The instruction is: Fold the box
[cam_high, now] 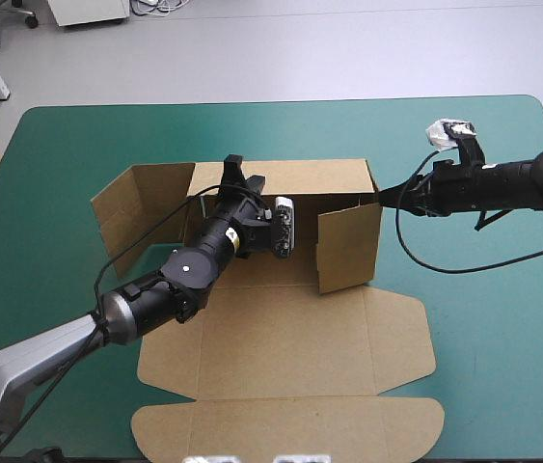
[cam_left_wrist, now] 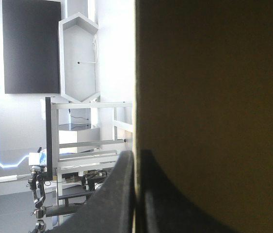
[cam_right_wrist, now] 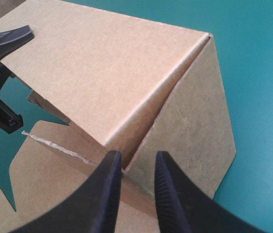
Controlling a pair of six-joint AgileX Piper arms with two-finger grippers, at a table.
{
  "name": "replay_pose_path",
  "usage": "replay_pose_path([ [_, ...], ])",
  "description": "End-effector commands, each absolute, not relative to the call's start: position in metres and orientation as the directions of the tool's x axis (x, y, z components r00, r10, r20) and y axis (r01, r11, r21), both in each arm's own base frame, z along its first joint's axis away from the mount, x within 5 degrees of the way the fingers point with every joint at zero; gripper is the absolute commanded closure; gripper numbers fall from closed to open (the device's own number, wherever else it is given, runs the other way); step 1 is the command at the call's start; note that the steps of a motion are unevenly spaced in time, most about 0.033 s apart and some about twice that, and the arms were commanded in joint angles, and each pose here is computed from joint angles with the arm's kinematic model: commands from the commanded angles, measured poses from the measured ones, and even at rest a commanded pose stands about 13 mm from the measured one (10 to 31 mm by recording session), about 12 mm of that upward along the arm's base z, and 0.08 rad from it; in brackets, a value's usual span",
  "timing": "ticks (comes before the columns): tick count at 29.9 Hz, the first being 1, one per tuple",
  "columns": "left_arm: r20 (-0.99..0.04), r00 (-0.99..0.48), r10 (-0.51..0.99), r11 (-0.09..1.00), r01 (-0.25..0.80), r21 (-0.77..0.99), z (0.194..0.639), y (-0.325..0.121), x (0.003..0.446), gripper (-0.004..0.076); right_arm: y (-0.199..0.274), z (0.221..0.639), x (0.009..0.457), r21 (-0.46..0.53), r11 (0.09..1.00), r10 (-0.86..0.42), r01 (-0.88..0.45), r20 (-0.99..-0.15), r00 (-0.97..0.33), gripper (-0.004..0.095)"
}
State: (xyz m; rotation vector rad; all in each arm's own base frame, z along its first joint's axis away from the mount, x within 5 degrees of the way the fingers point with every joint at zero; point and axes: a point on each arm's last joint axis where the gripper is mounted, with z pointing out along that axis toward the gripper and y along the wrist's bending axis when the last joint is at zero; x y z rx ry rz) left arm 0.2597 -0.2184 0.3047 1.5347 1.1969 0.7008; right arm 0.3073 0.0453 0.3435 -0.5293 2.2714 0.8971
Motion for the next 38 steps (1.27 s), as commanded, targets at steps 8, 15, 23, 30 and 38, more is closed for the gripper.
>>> replay_pose_path([
  [8,-0.156,0.329,0.931,0.062,0.279,0.958,0.327,-0.215,0.257,0.0734,0.049,0.365,0.295,0.360,0.635,-0.179,-0.683,-0.792,-0.583,0.0677],
  [15,-0.176,0.319,0.931,0.079,0.294,0.953,0.326,-0.215,0.256,0.0734,0.054,0.369,0.284,0.373,0.556,-0.206,-0.743,-0.804,-0.558,0.0641],
  [23,-0.176,0.319,0.931,0.079,0.294,0.953,0.326,-0.215,0.256,0.0734,0.056,0.396,0.253,0.279,0.557,-0.240,-0.782,-0.848,-0.473,0.0638],
  [30,-0.175,0.318,0.932,0.079,0.293,0.953,0.326,-0.214,0.256,0.0734,0.034,0.404,0.235,0.205,0.828,-0.193,-0.522,-0.771,-0.607,0.0648],
  [38,-0.176,0.319,0.931,0.079,0.294,0.953,0.326,-0.215,0.256,0.0734,-0.002,0.418,0.240,0.126,0.980,0.018,-0.155,-0.830,-0.558,0.0687],
])
